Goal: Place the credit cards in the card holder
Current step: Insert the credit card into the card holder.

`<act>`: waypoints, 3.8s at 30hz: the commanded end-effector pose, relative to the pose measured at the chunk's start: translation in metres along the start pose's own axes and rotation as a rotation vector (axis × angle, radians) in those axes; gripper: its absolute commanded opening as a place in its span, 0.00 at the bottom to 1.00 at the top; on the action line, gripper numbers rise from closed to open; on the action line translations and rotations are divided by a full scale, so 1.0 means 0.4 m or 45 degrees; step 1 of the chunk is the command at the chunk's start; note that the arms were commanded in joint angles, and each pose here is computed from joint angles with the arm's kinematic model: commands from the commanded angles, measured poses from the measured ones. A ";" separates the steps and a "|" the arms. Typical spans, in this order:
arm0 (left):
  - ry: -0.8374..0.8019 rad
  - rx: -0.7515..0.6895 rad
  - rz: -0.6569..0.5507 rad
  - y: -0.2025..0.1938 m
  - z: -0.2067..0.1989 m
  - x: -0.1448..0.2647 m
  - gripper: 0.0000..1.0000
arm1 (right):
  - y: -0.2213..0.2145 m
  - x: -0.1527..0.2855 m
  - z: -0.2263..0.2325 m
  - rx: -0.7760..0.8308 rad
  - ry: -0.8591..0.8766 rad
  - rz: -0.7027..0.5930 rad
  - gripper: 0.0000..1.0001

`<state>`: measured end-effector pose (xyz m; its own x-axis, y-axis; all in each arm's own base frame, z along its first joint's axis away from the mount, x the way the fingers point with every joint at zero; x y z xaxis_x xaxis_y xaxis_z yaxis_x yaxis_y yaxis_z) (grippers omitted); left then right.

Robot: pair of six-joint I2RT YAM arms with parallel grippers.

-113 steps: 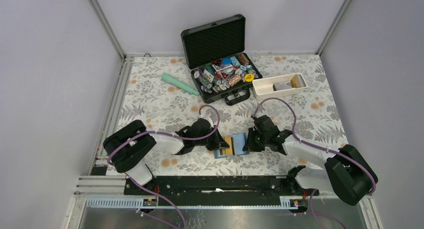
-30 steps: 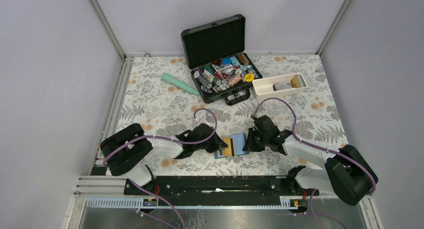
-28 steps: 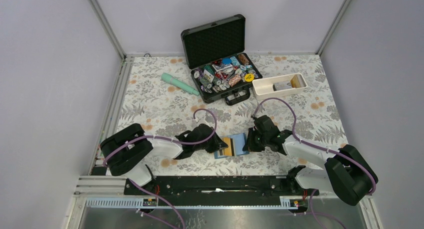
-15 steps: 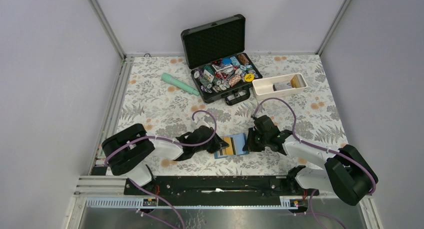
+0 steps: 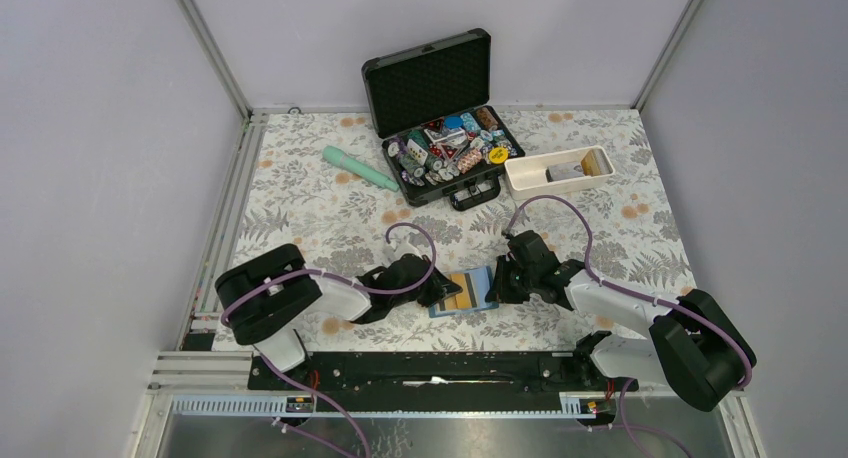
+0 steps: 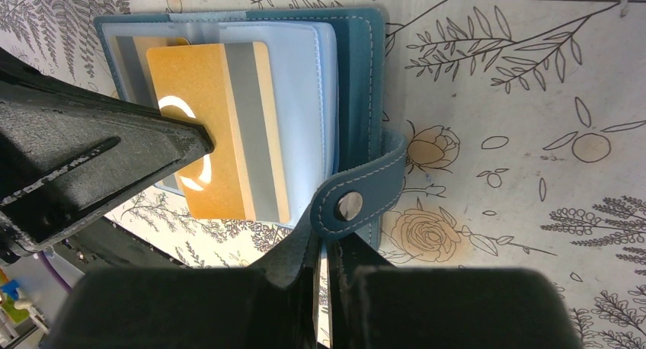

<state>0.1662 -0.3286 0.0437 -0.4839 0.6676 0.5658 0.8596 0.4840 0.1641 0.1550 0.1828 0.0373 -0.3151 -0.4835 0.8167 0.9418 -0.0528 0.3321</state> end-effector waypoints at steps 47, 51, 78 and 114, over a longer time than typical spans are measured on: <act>0.430 -0.321 -0.028 0.010 0.030 0.027 0.83 | -0.024 -0.002 -0.027 0.034 -0.046 0.024 0.00; 0.426 -0.318 -0.006 0.002 0.026 0.023 0.84 | -0.025 -0.002 -0.028 0.035 -0.047 0.025 0.00; 0.353 -0.261 0.084 -0.041 0.028 -0.025 0.84 | -0.029 0.001 -0.030 0.027 -0.044 0.021 0.00; 0.363 -0.228 0.120 -0.071 0.032 0.016 0.85 | -0.020 0.013 -0.024 0.024 -0.038 -0.014 0.21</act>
<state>0.1532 -0.3582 0.0666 -0.4187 0.6197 0.6638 0.9036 0.3568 0.2370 0.1515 0.1739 0.0415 -0.3475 -0.4641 0.8148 0.9303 -0.0615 0.3617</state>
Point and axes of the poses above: each gripper's point midway between its finger pads, its own x axis back along the fingers, its own z axis along the line the jaws close on, y = z × x, the point moved 3 cm from there along x, back along the fingers, and after that the axes turned 1 degree about x, right-handed, at the moved point
